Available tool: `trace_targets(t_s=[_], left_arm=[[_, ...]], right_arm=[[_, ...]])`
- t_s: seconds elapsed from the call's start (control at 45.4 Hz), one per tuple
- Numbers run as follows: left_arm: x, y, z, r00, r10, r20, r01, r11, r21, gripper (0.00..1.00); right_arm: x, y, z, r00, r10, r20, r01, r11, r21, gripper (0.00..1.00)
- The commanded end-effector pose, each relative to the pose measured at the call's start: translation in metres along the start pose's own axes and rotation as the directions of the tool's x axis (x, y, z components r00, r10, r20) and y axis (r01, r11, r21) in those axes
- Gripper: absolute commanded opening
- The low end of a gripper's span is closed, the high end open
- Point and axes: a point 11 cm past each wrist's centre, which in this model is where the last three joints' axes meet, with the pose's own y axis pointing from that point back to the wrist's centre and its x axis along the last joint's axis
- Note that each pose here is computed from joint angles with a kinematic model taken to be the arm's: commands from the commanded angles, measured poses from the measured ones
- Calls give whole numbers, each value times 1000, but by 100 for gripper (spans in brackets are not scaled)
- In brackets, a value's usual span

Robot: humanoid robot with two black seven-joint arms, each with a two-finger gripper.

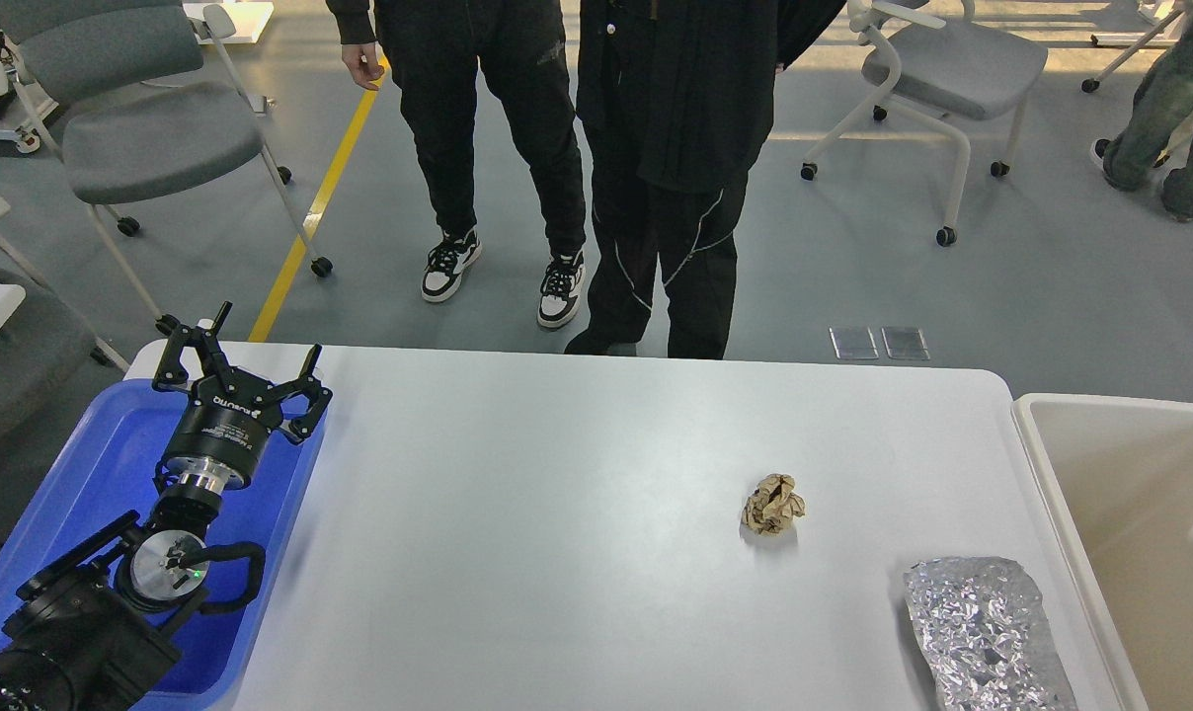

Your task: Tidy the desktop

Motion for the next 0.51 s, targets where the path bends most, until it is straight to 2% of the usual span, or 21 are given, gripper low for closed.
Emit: trace_targets(t_s=[0.0,0.044,0.22,0.375,0.485], left_arm=[[0,0,0,1000,0,0,0,1000,0,100],[0,0,0,1000,0,0,0,1000,0,100],[0,0,0,1000,0,0,0,1000,-1,100],[0,0,0,1000,-1,1,1,1000,1,100],[0,0,0,1000,-1,1,1,1000,1,100]], right_arm=[[8,1,5,997,74,-10,-74,997,-6,72],[8,2,8,997,81,-15,-82,997,-12,85],[10,3,9,993,115,-13,-115,993,-12,98],[13,3,8,992,126,4,-126,992,-11,98],[13,2,4,987,131,89,-131,991,-6,98]])
